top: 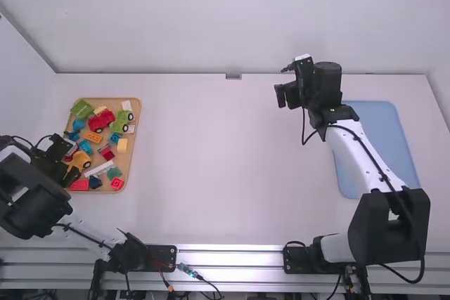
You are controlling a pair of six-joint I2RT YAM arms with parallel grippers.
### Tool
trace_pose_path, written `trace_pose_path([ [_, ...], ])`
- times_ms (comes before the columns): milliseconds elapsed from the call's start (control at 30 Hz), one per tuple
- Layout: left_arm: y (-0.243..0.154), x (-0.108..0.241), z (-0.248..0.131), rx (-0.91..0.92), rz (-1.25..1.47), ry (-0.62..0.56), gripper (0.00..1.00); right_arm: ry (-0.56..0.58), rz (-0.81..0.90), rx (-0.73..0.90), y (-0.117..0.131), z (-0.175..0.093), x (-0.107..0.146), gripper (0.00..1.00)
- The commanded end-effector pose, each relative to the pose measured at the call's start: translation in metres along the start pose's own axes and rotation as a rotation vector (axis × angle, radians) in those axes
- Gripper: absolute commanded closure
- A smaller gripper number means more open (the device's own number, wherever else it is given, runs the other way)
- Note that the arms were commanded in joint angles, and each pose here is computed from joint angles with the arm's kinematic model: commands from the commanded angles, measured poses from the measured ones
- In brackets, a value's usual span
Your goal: Assemble lego blocks to make yellow taxi
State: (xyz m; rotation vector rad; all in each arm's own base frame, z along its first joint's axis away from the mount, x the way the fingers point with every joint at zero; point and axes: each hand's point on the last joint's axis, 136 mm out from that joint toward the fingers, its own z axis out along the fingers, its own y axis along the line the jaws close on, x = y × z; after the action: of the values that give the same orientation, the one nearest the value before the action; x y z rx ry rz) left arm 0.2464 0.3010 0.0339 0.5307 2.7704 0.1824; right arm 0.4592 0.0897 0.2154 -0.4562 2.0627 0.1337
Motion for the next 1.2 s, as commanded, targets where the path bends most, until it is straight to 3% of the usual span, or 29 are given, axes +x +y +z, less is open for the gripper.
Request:
trace_pose_path([
  [0,-0.002,-0.006,0.003,0.021,-0.009,-0.034,0.01,-0.028,-0.003,0.002,-0.001,-0.003,-0.013,0.01],
  [1167,0.001,0.002,0.051,0.059,-0.076,-0.025,0.02,-0.007,-0.010,-0.005,0.000,-0.002,-0.008,0.01],
])
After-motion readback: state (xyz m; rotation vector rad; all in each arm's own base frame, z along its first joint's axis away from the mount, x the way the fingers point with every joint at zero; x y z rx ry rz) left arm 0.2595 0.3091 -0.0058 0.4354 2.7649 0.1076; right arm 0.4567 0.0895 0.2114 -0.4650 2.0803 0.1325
